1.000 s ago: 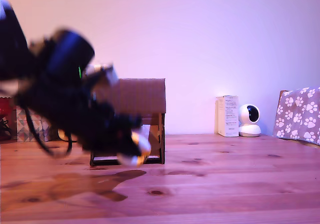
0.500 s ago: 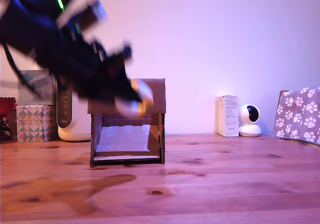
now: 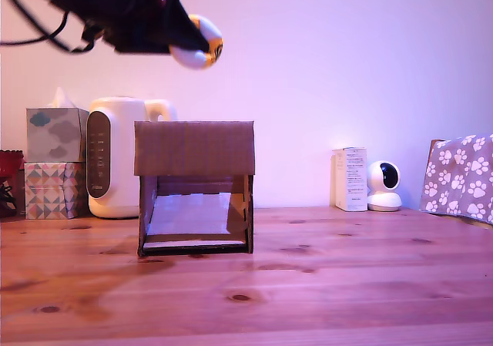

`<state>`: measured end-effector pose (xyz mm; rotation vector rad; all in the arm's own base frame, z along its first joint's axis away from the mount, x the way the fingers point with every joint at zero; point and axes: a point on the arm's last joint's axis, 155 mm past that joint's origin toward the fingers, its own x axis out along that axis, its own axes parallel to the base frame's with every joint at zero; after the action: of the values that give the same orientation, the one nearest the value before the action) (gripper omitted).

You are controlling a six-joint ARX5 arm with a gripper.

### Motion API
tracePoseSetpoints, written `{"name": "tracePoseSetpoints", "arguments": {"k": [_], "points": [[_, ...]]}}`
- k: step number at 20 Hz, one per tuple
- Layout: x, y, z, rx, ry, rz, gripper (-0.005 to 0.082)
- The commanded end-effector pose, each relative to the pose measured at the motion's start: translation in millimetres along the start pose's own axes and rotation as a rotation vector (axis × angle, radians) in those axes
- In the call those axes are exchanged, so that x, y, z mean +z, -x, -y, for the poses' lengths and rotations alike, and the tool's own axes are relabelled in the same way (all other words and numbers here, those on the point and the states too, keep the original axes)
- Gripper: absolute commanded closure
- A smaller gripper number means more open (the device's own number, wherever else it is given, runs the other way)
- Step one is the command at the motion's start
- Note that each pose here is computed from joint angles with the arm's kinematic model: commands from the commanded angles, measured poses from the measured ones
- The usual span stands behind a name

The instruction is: Drop the footbag into the cardboard dice tower

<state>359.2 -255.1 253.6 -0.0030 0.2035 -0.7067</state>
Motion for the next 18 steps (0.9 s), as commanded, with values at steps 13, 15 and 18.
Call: {"name": "tracePoseSetpoints", "arguments": {"k": [13,15,18], "points": [[-13,-88,-70,0.071,0.07,-0.295,0.0725],[-16,-88,-73,0.075,0.061,-0.304,0.0725],[-11,-89,-73,0.073,0.045,-0.289,0.0714]]}}
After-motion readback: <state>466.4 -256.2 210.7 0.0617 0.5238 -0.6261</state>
